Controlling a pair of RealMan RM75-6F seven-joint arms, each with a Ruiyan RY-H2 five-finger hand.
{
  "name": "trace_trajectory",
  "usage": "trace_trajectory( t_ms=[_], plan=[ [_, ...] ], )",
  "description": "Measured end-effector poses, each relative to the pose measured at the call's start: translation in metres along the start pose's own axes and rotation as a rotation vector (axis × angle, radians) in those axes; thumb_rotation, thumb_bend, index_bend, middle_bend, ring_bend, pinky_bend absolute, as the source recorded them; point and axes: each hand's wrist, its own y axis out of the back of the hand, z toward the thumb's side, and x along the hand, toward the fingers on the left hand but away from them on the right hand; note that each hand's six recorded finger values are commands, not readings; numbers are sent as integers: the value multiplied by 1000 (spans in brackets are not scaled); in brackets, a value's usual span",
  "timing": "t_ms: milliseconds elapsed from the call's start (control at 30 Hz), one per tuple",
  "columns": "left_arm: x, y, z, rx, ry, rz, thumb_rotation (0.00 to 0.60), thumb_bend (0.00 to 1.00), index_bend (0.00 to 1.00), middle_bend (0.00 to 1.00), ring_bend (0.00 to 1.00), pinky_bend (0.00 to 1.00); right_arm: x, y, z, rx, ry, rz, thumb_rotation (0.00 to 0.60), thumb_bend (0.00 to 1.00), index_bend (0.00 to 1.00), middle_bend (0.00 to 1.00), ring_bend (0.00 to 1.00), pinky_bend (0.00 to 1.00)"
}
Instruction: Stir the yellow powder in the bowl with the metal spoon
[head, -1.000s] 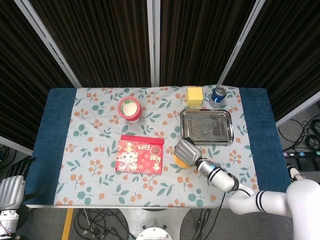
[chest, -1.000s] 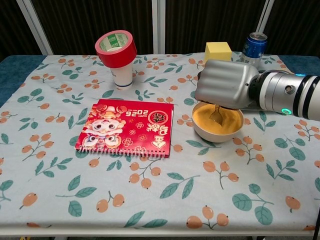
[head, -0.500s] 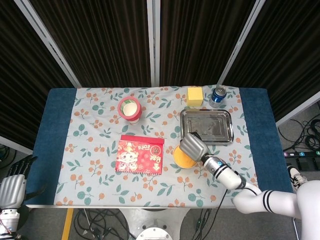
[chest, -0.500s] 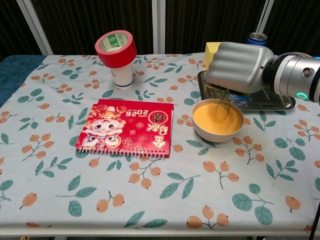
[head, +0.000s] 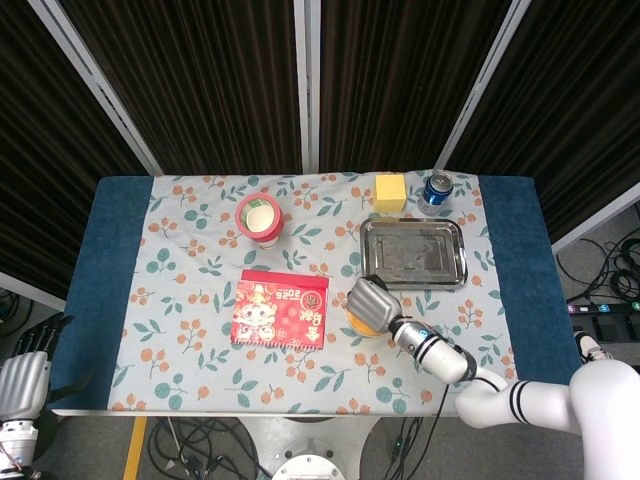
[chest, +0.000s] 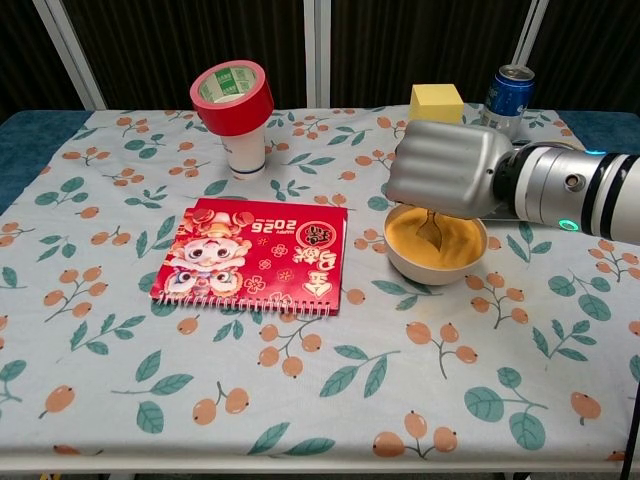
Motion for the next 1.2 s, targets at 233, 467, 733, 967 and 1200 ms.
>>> trace_trajectory(
  t_ms=[233,467,733,967,1200],
  plan=[
    [1,2,3,4,-11,7,600,218,185,179,119,125,15,3,-14,-89,-48,-6,600,480,828,977,951,1000],
    [0,4,4,11,-12,11,600,218,185,178,119,125,21,-9,-20,-214,-94,24,600,482,828,977,951,1000],
    [1,7,7,20,-17,13,600,218,185,179,119,125,31,-23,-25,-402,-172,18,600,481,828,977,951,1000],
    [3,10,9,29,-23,18,600,218,185,178,119,125,37,-35,-34,-550,-240,6,600,480,828,977,951,1000],
    [3,11,11,32,-25,16,600,218,185,178,119,125,33,-36,-36,-539,-231,-4,600,482,828,977,951,1000]
  ],
)
